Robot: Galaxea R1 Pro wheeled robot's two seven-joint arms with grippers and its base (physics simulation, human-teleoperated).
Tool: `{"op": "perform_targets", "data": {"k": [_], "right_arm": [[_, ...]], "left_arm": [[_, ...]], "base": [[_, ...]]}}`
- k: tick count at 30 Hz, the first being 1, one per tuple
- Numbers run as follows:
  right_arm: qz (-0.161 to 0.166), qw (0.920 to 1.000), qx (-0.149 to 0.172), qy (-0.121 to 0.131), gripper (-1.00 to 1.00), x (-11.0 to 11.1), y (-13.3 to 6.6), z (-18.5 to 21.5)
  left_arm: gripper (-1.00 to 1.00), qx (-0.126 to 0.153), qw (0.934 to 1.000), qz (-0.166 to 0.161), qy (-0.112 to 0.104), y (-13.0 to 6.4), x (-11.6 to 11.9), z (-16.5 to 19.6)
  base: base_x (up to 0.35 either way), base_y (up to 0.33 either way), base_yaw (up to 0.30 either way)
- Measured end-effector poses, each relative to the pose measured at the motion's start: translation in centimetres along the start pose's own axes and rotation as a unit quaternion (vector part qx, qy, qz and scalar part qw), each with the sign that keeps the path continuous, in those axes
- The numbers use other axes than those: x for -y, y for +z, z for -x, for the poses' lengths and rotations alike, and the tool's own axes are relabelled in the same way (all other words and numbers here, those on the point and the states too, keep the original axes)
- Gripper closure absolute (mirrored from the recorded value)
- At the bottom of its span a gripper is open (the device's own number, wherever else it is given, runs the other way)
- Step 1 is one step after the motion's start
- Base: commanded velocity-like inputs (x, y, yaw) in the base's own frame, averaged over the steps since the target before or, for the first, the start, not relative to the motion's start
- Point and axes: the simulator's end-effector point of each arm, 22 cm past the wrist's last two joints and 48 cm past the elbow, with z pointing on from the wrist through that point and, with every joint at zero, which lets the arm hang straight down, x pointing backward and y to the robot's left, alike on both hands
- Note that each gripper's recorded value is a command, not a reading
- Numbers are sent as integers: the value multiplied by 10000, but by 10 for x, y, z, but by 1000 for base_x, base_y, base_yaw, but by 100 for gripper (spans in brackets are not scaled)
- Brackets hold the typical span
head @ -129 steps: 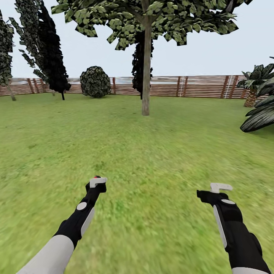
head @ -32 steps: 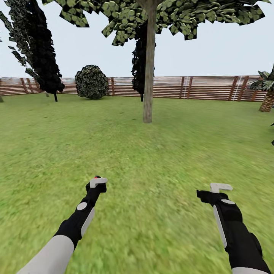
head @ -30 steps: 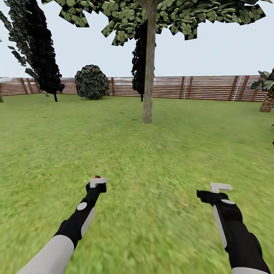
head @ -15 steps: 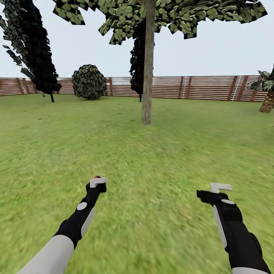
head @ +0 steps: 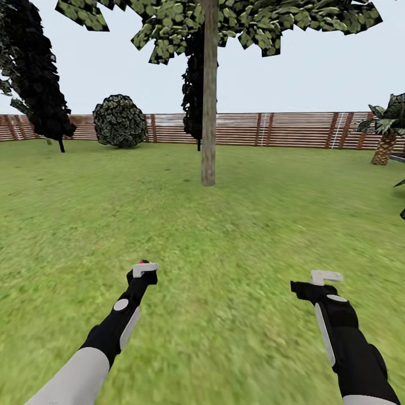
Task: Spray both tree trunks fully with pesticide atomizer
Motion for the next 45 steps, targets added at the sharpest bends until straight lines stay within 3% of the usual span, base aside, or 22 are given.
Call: {"op": "perform_targets", "data": {"k": [45], "right_arm": [[9, 10000, -7, 9, -100, 0, 0, -1]], "left_arm": [[100, -1, 10000, 0, 0, 0, 0, 0]], "base": [[336, 0, 0]]}}
